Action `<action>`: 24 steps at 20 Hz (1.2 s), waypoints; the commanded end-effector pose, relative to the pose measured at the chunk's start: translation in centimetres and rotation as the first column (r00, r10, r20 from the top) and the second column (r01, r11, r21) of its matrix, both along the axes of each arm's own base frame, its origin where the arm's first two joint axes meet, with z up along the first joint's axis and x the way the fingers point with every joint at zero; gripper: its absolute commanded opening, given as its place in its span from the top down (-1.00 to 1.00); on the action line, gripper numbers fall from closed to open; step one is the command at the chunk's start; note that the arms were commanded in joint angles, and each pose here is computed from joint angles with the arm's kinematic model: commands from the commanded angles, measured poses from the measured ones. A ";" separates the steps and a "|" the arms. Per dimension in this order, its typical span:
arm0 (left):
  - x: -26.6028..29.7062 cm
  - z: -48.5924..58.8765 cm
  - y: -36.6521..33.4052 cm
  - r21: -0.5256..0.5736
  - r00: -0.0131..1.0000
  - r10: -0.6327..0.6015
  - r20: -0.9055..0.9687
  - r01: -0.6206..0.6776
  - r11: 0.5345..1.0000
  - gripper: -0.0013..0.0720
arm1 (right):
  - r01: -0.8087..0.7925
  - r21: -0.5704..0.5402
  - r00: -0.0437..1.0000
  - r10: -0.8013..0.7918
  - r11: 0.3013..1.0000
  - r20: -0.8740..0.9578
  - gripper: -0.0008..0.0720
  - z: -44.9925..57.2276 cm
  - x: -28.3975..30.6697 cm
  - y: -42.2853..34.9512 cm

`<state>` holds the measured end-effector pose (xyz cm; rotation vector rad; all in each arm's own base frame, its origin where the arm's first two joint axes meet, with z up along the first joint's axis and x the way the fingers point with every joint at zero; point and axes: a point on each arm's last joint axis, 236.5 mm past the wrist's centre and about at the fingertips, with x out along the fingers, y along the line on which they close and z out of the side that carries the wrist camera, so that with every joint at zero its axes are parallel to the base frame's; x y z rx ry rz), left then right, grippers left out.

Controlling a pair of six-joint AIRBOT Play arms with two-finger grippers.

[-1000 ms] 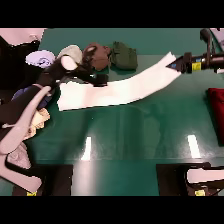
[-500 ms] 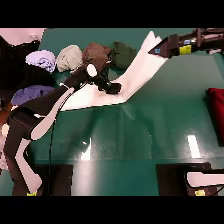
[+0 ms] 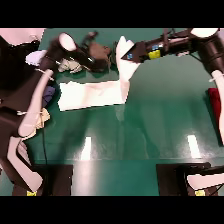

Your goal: Fold the shirts.

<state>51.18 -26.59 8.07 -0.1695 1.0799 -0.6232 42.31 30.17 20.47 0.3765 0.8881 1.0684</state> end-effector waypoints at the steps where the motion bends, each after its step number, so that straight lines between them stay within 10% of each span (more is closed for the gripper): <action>1: 0.4 6.5 9.8 0.125 0.987 0.113 0.115 -0.127 0.984 0.91 | -0.007 0.027 1.000 0.007 1.000 0.017 0.93 -1.0 0.1 4.4; 14: -6.2 17.2 24.6 0.244 0.900 0.328 0.286 -0.400 0.883 0.90 | -0.023 0.041 0.995 0.019 0.999 0.095 0.91 -12.4 0.3 18.8; 15: -6.3 16.7 24.6 0.250 0.905 0.327 0.272 -0.395 0.884 0.90 | -0.062 0.062 0.991 0.054 0.996 0.120 0.77 -12.7 -0.4 20.3; 17: -6.6 16.1 24.5 0.260 0.912 0.325 0.249 -0.387 0.885 0.90 | -0.120 0.103 0.986 0.107 0.987 0.125 -0.43 -12.7 -1.4 23.2; 18: -6.8 15.9 24.5 0.264 0.915 0.324 0.241 -0.383 0.885 0.90 | -0.166 0.110 0.979 0.151 0.980 0.136 -0.63 -12.4 -2.2 24.2; 24: -7.1 15.7 24.5 0.271 0.920 0.322 0.225 -0.376 0.886 0.90 | -0.169 -0.085 0.985 0.171 0.982 0.020 -0.35 -13.5 0.1 14.2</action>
